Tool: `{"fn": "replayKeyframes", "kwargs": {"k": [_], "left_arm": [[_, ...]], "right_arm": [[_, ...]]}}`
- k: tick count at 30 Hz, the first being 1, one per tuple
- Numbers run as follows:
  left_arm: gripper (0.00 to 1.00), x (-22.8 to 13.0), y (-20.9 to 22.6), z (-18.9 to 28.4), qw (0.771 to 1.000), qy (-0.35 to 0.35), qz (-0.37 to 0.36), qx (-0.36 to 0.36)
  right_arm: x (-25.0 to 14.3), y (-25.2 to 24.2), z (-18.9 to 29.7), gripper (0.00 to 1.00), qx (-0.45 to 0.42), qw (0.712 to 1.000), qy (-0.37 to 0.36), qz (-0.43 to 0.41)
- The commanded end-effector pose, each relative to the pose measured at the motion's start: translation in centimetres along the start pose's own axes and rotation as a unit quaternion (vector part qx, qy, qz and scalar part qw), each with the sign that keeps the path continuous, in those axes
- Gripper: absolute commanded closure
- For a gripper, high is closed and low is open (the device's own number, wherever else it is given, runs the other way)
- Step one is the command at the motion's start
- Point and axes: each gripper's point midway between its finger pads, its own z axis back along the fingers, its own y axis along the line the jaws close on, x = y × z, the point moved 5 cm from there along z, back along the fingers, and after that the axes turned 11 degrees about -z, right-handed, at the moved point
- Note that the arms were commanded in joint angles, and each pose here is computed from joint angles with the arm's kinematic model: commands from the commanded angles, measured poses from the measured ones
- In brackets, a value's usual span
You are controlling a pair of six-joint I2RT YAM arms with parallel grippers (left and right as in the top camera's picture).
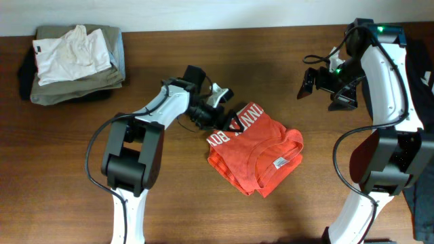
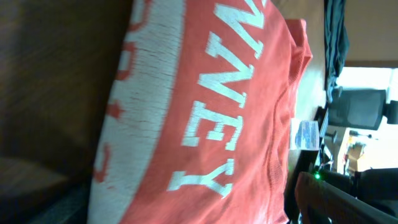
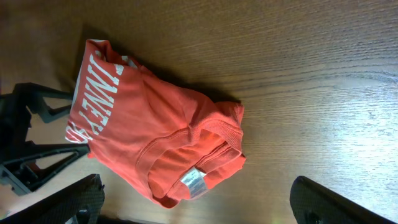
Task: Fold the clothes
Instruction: 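Grasp the folded orange shirt with the left gripper and slide it left, then lift the orange shirt with the left gripper onto the top-left clothes stack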
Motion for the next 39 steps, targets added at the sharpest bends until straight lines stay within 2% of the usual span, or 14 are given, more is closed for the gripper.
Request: {"fn": "replayKeyframes", "kwargs": {"k": [1,3,4,5,9,12,16,19,21,22,26,29,34,39], "left_arm": [[0.10,-0.5,-0.7,-1.8,1.000,0.016,-0.013,-0.024],[0.29,-0.2,-1.2,-2.4,0.999,0.016,-0.027,-0.024],[0.46,0.0,-1.2,-2.5,0.999,0.012,-0.033,-0.024],[0.78,0.2,-1.1,-2.5,0.999,0.008,-0.040,-0.019],[0.91,0.9,3.2,-0.6,0.993,-0.015,0.062,0.096],[0.98,1.6,6.8,3.3,0.987,-0.072,0.076,0.123],[0.99,0.7,13.0,10.6,0.965,-0.149,0.117,0.184],[0.97,-1.4,16.1,14.8,0.948,-0.179,0.160,0.209],[0.49,-3.1,17.5,16.9,0.938,-0.191,0.198,0.213],[0.03,-3.6,17.9,17.5,0.935,-0.194,0.207,0.214],[0.01,-3.3,19.3,19.2,0.923,-0.220,0.193,0.251],[0.01,-1.3,18.3,18.3,0.937,-0.246,0.141,0.204],[0.01,0.3,18.3,12.2,0.960,-0.241,0.085,0.120],[0.01,-1.3,18.2,7.5,0.973,-0.187,0.111,0.077]], "right_arm": [[-0.7,0.5,1.0,0.01,0.009,1.000,-0.005,0.024],[-0.8,0.4,1.0,0.01,0.008,1.000,0.000,0.023],[-0.9,0.4,1.0,0.01,0.008,1.000,0.001,0.022],[-1.0,0.4,1.0,0.01,0.007,1.000,0.003,0.022],[-1.2,0.1,1.0,0.01,-0.003,1.000,0.008,0.020],[-1.4,-0.2,1.0,0.01,-0.013,0.999,0.012,0.028],[-1.4,-0.2,1.0,0.01,-0.013,0.999,0.013,0.028],[-1.4,-0.2,1.0,0.01,-0.013,0.999,0.012,0.028],[-1.4,-0.2,1.0,0.01,-0.013,0.999,0.012,0.028],[-1.4,-0.2,1.0,0.02,-0.013,0.999,0.012,0.028],[-1.4,-0.2,1.0,0.01,-0.013,0.999,0.012,0.028],[-1.4,-0.2,1.0,0.01,-0.012,0.999,0.012,0.028],[-1.5,-0.1,1.0,0.01,-0.011,0.999,0.015,0.027],[-1.6,-0.2,1.0,0.02,-0.013,0.999,0.018,0.026]]}}
